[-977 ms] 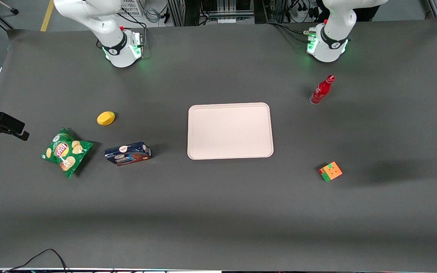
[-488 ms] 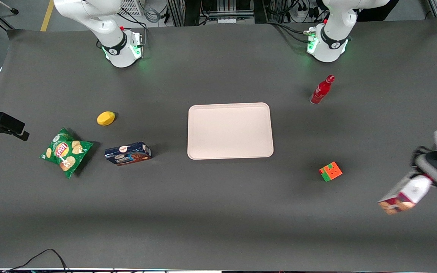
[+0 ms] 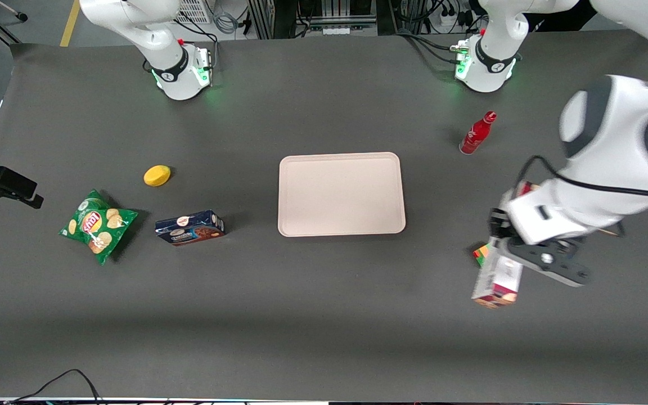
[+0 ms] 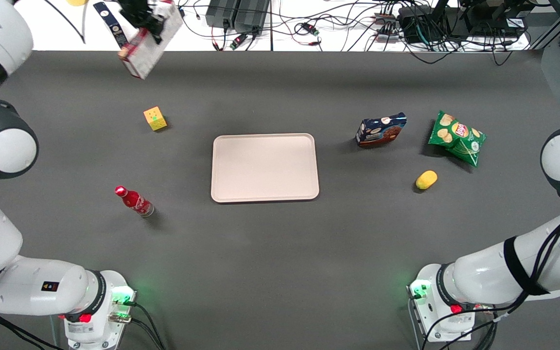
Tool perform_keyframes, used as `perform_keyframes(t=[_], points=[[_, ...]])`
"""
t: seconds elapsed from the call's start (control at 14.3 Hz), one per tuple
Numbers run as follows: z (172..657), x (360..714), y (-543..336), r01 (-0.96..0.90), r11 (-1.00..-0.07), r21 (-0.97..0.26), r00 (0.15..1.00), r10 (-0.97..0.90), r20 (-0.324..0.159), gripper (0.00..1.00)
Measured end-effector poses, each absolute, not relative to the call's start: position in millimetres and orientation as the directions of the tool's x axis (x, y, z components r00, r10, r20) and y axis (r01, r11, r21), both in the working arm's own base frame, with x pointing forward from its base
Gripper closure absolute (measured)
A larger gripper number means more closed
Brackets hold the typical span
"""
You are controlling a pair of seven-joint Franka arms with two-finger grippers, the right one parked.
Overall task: Place red cookie box on tray
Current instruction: 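Lift the cookie box and carry it toward the pink tray, then lower the cookie box upright onto the tray's rim area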
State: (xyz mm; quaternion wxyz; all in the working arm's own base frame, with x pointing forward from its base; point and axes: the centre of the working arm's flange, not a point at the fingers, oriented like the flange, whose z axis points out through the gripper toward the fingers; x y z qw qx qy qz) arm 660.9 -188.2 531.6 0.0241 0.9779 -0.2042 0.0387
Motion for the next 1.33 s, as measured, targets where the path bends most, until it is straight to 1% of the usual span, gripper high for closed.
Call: perform_keyframes(t=[0.21, 0.42, 0.56, 0.63, 0.77, 0.91, 1.12, 1.33], points=[[524, 629, -271, -0.271, -0.962, 0.028, 0.961, -0.269, 0.062, 0.75], [507, 592, -331, -0.140, -0.989, 0.041, 0.990, -0.140, 0.013, 0.74], [482, 570, -355, -0.076, -0.997, 0.003, 0.997, -0.076, -0.025, 0.75], [468, 557, -368, -0.046, -0.999, -0.023, 0.998, -0.045, -0.033, 0.76], [442, 532, -392, -0.008, -0.999, -0.039, 1.000, -0.007, -0.027, 0.76], [414, 511, -402, 0.018, -0.999, -0.032, 1.000, 0.018, -0.007, 0.75], [361, 482, -399, 0.008, -1.000, -0.009, 1.000, 0.008, 0.019, 0.74], [307, 454, -380, -0.005, -1.000, 0.001, 1.000, -0.005, 0.023, 0.74]])
